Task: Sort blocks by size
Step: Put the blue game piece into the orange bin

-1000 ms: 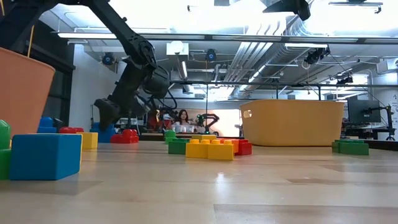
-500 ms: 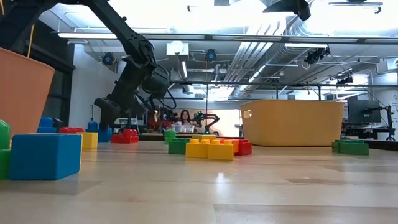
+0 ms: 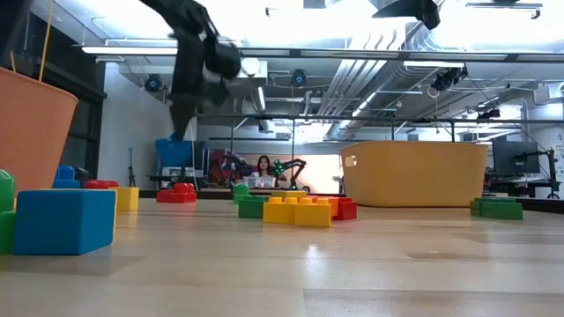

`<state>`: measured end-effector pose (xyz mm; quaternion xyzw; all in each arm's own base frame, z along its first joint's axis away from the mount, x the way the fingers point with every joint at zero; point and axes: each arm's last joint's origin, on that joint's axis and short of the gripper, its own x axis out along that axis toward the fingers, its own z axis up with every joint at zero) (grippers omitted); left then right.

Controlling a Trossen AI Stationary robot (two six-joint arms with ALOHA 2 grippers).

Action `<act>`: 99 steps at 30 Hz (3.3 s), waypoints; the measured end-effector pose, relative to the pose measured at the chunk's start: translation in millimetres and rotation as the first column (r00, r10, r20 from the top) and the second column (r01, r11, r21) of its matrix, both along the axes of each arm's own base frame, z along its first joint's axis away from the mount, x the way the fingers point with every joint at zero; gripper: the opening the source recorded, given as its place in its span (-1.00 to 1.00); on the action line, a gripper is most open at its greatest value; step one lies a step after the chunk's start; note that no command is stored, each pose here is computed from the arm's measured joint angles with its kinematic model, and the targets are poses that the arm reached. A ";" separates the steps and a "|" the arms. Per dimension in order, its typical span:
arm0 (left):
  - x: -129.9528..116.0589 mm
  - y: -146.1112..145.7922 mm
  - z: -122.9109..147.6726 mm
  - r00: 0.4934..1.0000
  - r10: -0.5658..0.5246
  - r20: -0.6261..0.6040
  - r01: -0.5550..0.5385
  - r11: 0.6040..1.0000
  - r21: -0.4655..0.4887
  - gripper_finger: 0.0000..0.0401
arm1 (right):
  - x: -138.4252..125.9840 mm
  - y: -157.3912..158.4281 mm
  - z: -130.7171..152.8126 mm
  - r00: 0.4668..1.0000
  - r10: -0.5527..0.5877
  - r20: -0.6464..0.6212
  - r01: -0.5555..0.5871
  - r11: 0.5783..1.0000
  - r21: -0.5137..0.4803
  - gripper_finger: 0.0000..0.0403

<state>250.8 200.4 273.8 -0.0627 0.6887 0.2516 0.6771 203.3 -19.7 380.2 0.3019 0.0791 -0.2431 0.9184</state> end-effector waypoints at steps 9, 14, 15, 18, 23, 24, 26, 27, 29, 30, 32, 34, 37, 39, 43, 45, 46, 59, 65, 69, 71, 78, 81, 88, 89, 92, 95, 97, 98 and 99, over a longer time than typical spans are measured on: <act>-34.6 -118.6 77.8 0.885 0.093 0.456 -0.048 0.993 -0.110 -0.76 | -0.3 0.0 -1.0 1.000 0.012 -0.027 -0.013 0.999 -0.035 0.37; -69.5 -191.0 91.1 0.806 0.211 0.553 -0.070 0.962 -0.265 -1.00 | -1.5 0.1 -4.2 0.998 0.012 -0.063 -0.014 0.999 -0.033 0.37; -75.0 -202.9 90.2 0.796 0.249 0.552 -0.088 0.949 -0.302 -0.98 | -1.9 0.1 -5.2 0.997 0.012 -0.075 -0.014 0.999 -0.032 0.37; -88.0 -235.0 83.5 0.801 0.314 0.510 -0.105 0.912 -0.396 -0.97 | -3.0 0.2 -7.9 0.994 0.012 -0.105 -0.015 0.999 -0.030 0.37; -97.4 -267.7 64.3 0.836 0.343 0.429 -0.154 0.896 -0.416 -0.98 | -3.7 0.2 -9.4 0.993 0.010 -0.121 -0.013 1.000 -0.024 0.37; -97.4 -270.2 60.6 0.834 0.347 0.428 -0.167 0.899 -0.404 -0.98 | -3.7 0.2 -9.4 0.993 0.010 -0.120 -0.013 1.000 -0.023 0.37; -95.0 -272.5 54.2 0.817 0.367 0.444 -0.200 0.904 -0.379 -0.99 | -3.7 0.2 -9.6 0.993 0.010 -0.121 -0.013 1.000 -0.022 0.37; -92.3 -273.2 52.1 0.804 0.375 0.461 -0.206 0.904 -0.375 -0.99 | -4.1 0.3 -10.3 0.992 0.010 -0.128 -0.012 1.000 -0.017 0.37; -86.1 -274.4 49.2 0.783 0.369 0.500 -0.191 0.908 -0.372 -0.99 | -4.6 1.0 -12.2 0.990 0.026 -0.141 -0.025 1.000 0.006 0.37; -83.2 -274.7 48.6 0.780 0.352 0.517 -0.170 0.915 -0.367 -0.99 | -5.0 2.0 -13.3 0.987 0.046 -0.153 -0.044 0.999 0.016 0.37; -78.2 -273.3 49.5 0.777 0.313 0.546 -0.126 0.928 -0.352 -0.99 | -5.6 4.9 -15.7 0.981 0.083 -0.177 -0.079 0.996 0.031 0.37; -75.9 -270.2 50.2 0.778 0.283 0.561 -0.100 0.937 -0.334 -1.00 | -6.7 8.8 -18.0 0.973 0.112 -0.203 -0.106 0.993 0.041 0.37; -73.7 -264.9 51.4 0.771 0.269 0.577 -0.090 0.943 -0.320 -1.00 | -8.8 13.5 -22.0 0.959 0.138 -0.247 -0.129 0.990 0.053 0.37; -73.3 -262.4 51.6 0.771 0.265 0.579 -0.091 0.945 -0.313 -1.00 | -10.2 15.9 -24.0 0.954 0.143 -0.263 -0.127 0.989 0.074 0.37; -72.6 -262.0 51.6 0.775 0.253 0.579 -0.077 0.947 -0.312 -1.00 | -11.0 18.9 -25.2 0.951 0.148 -0.271 -0.128 0.988 0.088 0.37; -72.8 -262.1 51.6 0.777 0.253 0.577 -0.075 0.946 -0.314 -1.00 | -10.9 19.6 -25.3 0.951 0.151 -0.271 -0.132 0.987 0.088 0.37; -72.7 -262.4 51.6 0.777 0.253 0.576 -0.074 0.946 -0.315 -1.00 | -10.9 19.6 -25.3 0.951 0.151 -0.271 -0.132 0.987 0.088 0.37; -72.9 -262.9 51.4 0.784 0.253 0.567 -0.065 0.942 -0.330 -1.00 | -10.9 19.6 -25.3 0.949 0.153 -0.275 -0.137 0.987 0.079 0.37; -72.8 -262.8 51.4 0.788 0.237 0.569 -0.052 0.946 -0.321 -1.00 | -10.9 19.2 -25.3 0.947 0.157 -0.282 -0.144 0.987 0.067 0.37; -71.9 -259.8 51.6 0.776 0.232 0.586 -0.068 0.956 -0.287 -0.98 | -10.9 18.6 -25.3 0.946 0.157 -0.285 -0.146 0.988 0.060 0.37; -70.7 -255.0 51.5 0.770 0.249 0.588 -0.096 0.956 -0.279 -0.93 | -11.0 18.6 -25.3 0.944 0.160 -0.289 -0.152 0.987 0.051 0.37; -82.8 -214.6 42.5 0.849 0.366 0.382 -0.289 0.926 -0.244 -0.52 | -11.0 18.2 -25.2 0.945 0.146 -0.292 -0.141 0.989 0.039 0.37; -97.1 -194.1 39.0 0.824 0.503 0.260 -0.477 0.864 -0.160 -0.26 | -11.1 17.8 -25.1 0.947 0.132 -0.292 -0.128 0.991 0.030 0.37; -92.3 -172.3 -0.9 0.686 0.662 0.300 -0.654 0.743 -0.145 0.19 | -11.2 17.6 -25.0 0.948 0.125 -0.292 -0.123 0.992 0.026 0.37; -90.1 -170.5 -11.5 0.662 0.684 0.307 -0.670 0.723 -0.166 0.22 | -11.1 17.6 -25.0 0.948 0.125 -0.292 -0.123 0.992 0.026 0.37; -88.5 -166.1 -44.8 0.571 0.770 0.283 -0.744 0.632 -0.218 0.28 | -11.2 17.6 -25.0 0.948 0.125 -0.292 -0.122 0.992 0.026 0.37; -93.8 -163.3 -65.6 0.469 0.846 0.252 -0.822 0.523 -0.226 0.28 | -11.1 17.6 -25.0 0.949 0.124 -0.291 -0.122 0.992 0.027 0.37; -95.9 -163.0 -71.9 0.429 0.869 0.247 -0.847 0.482 -0.225 0.27 | -11.2 17.6 -24.9 0.949 0.124 -0.291 -0.121 0.992 0.028 0.37; -97.2 -163.1 -74.0 0.416 0.876 0.246 -0.856 0.468 -0.218 0.27 | -11.2 17.6 -24.9 0.949 0.124 -0.290 -0.121 0.992 0.028 0.37; -98.4 -163.2 -75.9 0.405 0.881 0.246 -0.865 0.456 -0.211 0.27 | -11.1 17.6 -25.0 0.949 0.124 -0.290 -0.121 0.992 0.028 0.37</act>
